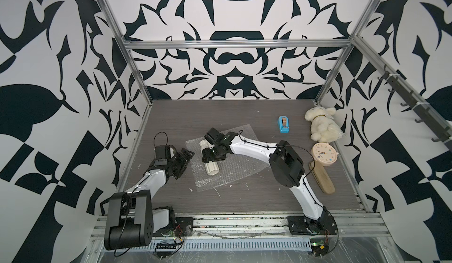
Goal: Wrap vases in bubble wrap
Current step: Adjust the vase with the bubble wrap.
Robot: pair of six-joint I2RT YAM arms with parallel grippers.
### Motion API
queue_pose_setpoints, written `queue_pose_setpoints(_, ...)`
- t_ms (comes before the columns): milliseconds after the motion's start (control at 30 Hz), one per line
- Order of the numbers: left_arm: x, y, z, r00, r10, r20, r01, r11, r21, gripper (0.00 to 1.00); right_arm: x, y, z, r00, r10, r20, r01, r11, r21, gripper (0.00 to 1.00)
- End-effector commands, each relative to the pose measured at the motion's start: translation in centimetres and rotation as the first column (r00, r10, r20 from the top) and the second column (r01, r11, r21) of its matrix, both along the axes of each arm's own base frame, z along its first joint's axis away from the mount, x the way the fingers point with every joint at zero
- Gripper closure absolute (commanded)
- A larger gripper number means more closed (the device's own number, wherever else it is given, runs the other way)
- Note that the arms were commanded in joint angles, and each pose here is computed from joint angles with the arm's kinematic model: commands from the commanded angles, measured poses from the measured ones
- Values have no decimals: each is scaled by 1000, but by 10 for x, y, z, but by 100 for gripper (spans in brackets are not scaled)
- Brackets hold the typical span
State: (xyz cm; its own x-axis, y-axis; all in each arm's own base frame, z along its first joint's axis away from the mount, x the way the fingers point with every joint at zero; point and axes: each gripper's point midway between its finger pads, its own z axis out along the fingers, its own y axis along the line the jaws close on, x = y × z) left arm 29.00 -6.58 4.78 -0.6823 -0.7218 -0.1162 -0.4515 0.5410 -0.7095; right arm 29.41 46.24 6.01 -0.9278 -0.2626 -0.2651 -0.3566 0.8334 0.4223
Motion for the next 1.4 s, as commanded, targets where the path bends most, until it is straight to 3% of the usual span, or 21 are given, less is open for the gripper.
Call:
queue_pose_setpoints(0, -14, 0, -13, 999, -9, -49, 10, 1000, 12, 6, 4, 14, 75, 996, 10, 88, -24, 988, 151, 54)
queue_pose_setpoints(400, -15, -2, -12, 999, -17, -47, 17, 1000, 2, 6, 7, 11, 40, 996, 32, 79, -37, 997, 67, 55)
queue_pose_setpoints(1033, -18, -2, -15, 998, -12, -58, 13, 1000, 4, 6, 15, 4, 29, 998, 0, 68, -3, 999, 48, 55)
queue_pose_setpoints(1367, -21, -6, -23, 995, -15, -94, 13, 1000, -21, 14, 13, -4, 9, 999, 1, 47, -1, 1000, 1, 44)
